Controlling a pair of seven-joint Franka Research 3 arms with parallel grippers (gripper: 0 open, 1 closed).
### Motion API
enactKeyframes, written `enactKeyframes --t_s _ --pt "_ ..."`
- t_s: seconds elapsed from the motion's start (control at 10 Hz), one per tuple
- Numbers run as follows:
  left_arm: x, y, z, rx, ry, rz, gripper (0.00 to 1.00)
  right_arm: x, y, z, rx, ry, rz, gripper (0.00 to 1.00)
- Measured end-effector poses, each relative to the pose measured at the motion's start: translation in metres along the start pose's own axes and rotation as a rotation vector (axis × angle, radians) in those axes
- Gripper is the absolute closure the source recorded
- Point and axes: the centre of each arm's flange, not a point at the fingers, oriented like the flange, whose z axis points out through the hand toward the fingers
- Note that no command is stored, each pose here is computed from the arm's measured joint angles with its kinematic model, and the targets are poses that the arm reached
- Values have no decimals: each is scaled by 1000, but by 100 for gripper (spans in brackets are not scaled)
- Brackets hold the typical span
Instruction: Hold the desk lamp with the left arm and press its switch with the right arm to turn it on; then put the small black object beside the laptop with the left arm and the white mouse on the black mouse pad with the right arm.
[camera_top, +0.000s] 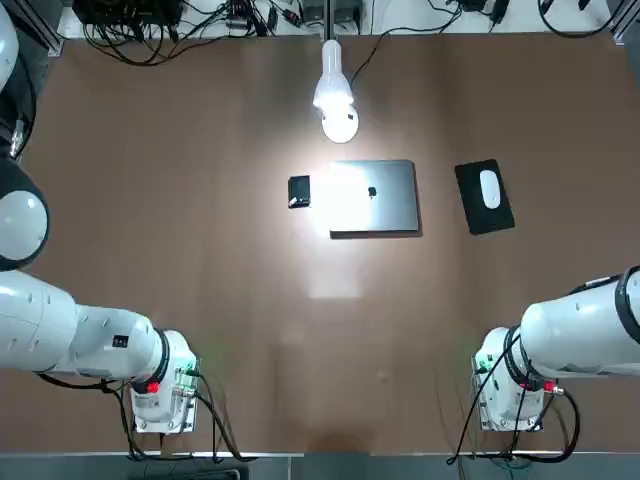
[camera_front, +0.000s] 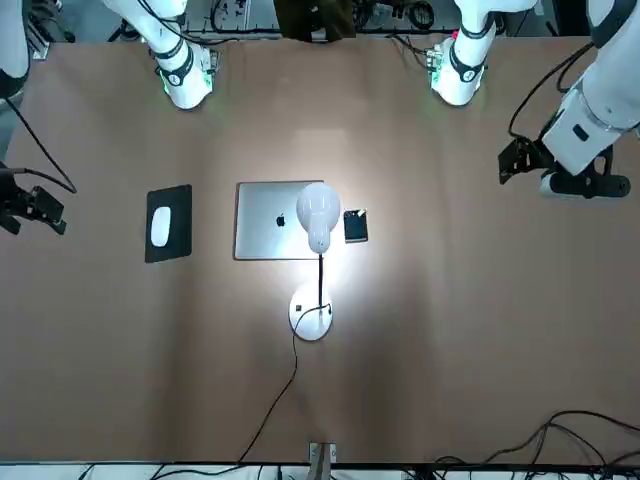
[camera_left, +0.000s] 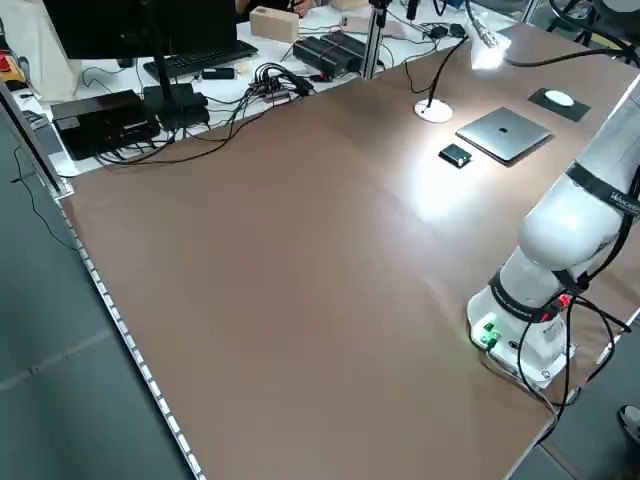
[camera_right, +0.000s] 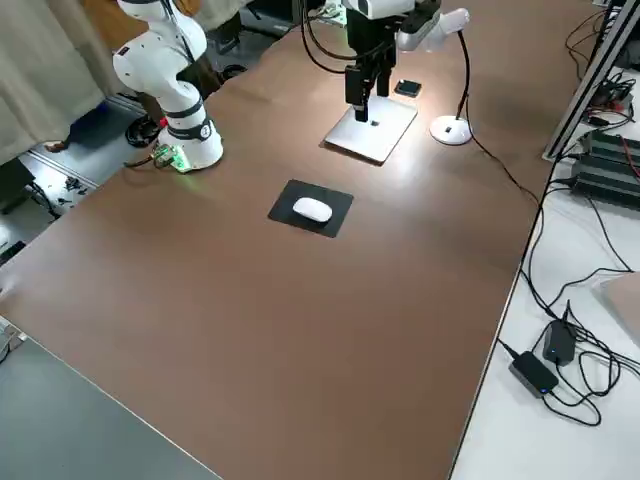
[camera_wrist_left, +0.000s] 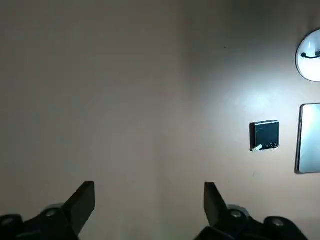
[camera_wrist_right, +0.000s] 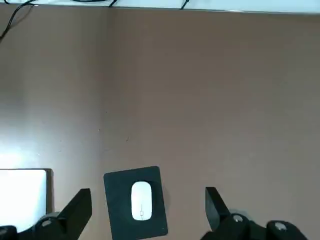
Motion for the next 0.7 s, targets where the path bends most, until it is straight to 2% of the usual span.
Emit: enactKeyframes --t_s 0.5,0.7 --pt "5 -3 -4 1 46 -5 4 0 0 -3 0 1 1 0" --pt "6 -6 -5 27 58 -5 4 -5 0 -10 3 -37 2 0"
